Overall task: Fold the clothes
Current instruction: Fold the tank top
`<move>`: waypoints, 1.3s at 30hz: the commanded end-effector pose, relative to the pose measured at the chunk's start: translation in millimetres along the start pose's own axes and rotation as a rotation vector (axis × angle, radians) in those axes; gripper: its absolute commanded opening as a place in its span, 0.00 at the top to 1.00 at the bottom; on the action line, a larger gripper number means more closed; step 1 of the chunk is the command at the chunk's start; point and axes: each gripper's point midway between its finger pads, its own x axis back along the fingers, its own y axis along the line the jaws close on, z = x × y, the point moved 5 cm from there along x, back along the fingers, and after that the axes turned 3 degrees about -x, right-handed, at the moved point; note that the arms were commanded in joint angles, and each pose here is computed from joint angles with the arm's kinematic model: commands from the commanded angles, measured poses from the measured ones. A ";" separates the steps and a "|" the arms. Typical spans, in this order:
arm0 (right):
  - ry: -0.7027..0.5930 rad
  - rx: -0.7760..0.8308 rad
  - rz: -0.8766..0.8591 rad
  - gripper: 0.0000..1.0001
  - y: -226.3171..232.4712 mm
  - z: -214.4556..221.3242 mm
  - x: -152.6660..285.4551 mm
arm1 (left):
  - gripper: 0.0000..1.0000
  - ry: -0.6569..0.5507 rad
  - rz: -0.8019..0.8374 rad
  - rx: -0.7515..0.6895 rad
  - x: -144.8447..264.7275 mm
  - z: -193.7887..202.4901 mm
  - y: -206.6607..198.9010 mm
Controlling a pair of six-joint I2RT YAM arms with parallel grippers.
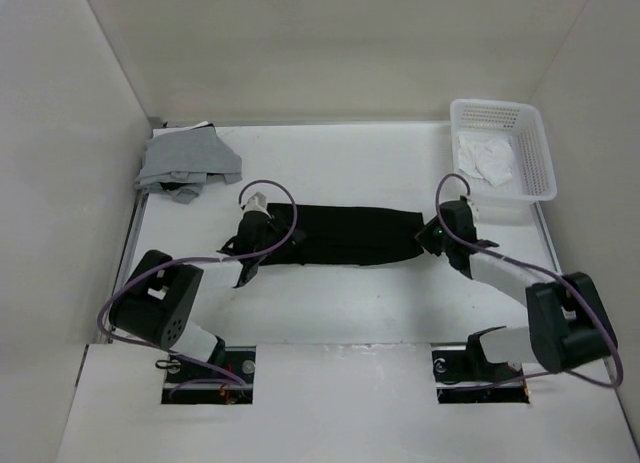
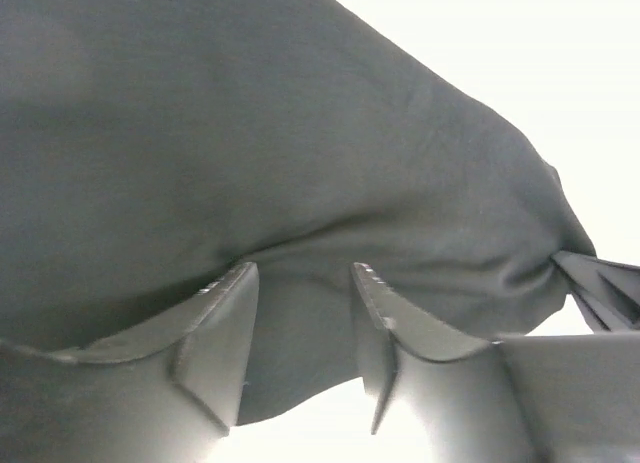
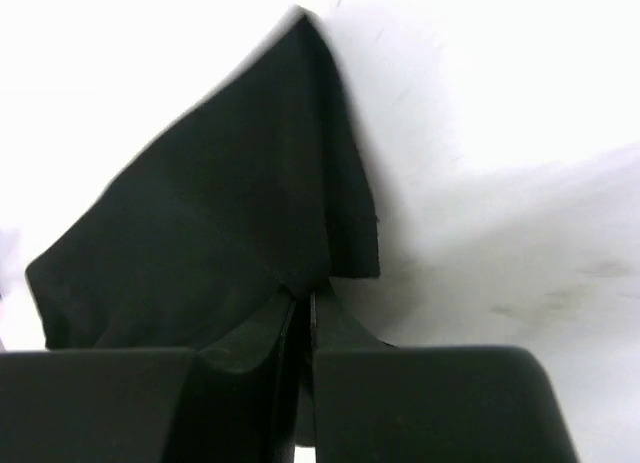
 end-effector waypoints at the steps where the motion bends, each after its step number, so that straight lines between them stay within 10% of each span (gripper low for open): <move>1: -0.063 0.087 -0.007 1.00 -7.3 -22.9 29.8 | 0.56 -0.004 0.118 -0.008 -0.5 -1.3 -38.4; 8: -0.145 0.178 -0.044 1.00 17.0 -44.8 81.9 | 0.40 0.104 0.079 -0.008 27.5 49.7 -17.8; 25: 0.157 0.712 -0.102 0.95 230.4 132.4 42.8 | 0.37 -0.338 0.181 0.113 129.4 -57.8 -24.1; 32: 0.293 0.704 -0.191 0.53 269.8 207.8 12.2 | 0.37 -0.365 0.173 0.137 134.0 -66.7 -16.3; 39: 0.180 0.649 -0.279 0.48 254.7 158.7 62.2 | 0.37 -0.355 0.150 0.144 126.3 -69.0 -19.7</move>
